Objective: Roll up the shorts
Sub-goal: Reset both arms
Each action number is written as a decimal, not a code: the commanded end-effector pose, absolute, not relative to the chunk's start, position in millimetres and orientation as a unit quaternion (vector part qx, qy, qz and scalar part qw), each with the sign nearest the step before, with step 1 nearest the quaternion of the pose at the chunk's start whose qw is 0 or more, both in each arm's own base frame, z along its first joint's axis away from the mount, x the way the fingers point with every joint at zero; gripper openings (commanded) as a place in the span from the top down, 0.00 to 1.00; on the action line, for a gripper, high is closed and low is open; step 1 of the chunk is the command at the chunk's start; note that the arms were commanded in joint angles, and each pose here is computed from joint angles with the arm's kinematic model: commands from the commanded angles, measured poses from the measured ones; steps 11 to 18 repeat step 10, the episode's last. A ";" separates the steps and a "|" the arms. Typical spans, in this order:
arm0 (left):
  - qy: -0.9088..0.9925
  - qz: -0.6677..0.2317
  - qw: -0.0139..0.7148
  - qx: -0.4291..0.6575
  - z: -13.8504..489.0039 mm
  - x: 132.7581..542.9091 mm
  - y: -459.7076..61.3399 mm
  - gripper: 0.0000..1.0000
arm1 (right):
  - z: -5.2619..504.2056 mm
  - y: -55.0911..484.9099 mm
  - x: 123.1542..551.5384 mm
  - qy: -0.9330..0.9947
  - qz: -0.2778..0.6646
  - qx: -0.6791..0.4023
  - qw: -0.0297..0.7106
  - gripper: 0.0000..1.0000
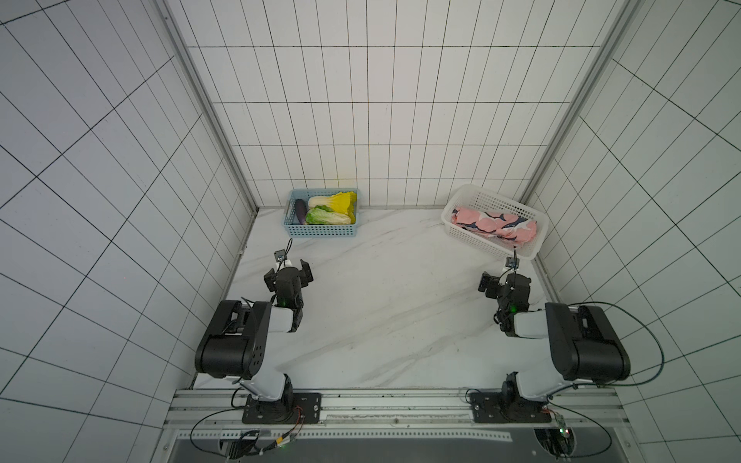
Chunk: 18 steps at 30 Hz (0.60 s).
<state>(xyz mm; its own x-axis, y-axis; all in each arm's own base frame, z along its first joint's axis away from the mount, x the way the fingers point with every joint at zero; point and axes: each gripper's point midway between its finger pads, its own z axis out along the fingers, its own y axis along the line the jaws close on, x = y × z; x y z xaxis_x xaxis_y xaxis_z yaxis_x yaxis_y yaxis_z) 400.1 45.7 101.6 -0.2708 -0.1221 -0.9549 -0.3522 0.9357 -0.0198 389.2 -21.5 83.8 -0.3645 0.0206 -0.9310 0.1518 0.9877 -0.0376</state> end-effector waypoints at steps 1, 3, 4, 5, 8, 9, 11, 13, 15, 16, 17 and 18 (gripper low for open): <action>0.780 0.089 0.602 -0.148 116.0 406.5 43.7 0.02 | 99.6 -24.5 395.8 0.811 -0.080 0.060 0.577 0.01; 0.780 0.089 0.602 -0.148 115.8 406.2 43.7 0.02 | 96.3 -22.2 397.5 0.814 -0.080 0.052 0.574 0.01; 0.779 0.089 0.603 -0.148 116.5 406.1 43.8 0.02 | 98.0 -21.8 399.8 0.810 -0.077 0.052 0.579 0.01; 0.779 0.089 0.603 -0.148 116.4 405.5 43.8 0.02 | 97.2 -22.0 399.9 0.818 -0.074 0.052 0.569 0.01; 0.777 0.090 0.606 -0.148 117.7 404.4 43.9 0.02 | 96.4 -24.4 399.8 0.816 -0.067 0.056 0.571 0.01; 0.777 0.089 0.606 -0.149 117.7 404.1 43.8 0.02 | 96.4 -24.2 396.5 0.818 -0.069 0.055 0.568 0.01; 0.777 0.089 0.605 -0.149 117.4 404.4 44.0 0.02 | 95.8 -21.4 396.8 0.820 -0.065 0.050 0.567 0.01; 0.777 0.089 0.605 -0.149 117.4 404.4 44.0 0.02 | 95.8 -21.4 396.8 0.820 -0.065 0.050 0.567 0.01; 0.777 0.089 0.605 -0.149 117.4 404.4 44.0 0.02 | 95.8 -21.4 396.8 0.820 -0.065 0.050 0.567 0.01; 0.777 0.089 0.605 -0.149 117.4 404.4 44.0 0.02 | 95.8 -21.4 396.8 0.820 -0.065 0.050 0.567 0.01; 0.777 0.089 0.605 -0.149 117.4 404.4 44.0 0.02 | 95.8 -21.4 396.8 0.820 -0.065 0.050 0.567 0.01; 0.777 0.089 0.605 -0.149 117.4 404.4 44.0 0.02 | 95.8 -21.4 396.8 0.820 -0.065 0.050 0.567 0.01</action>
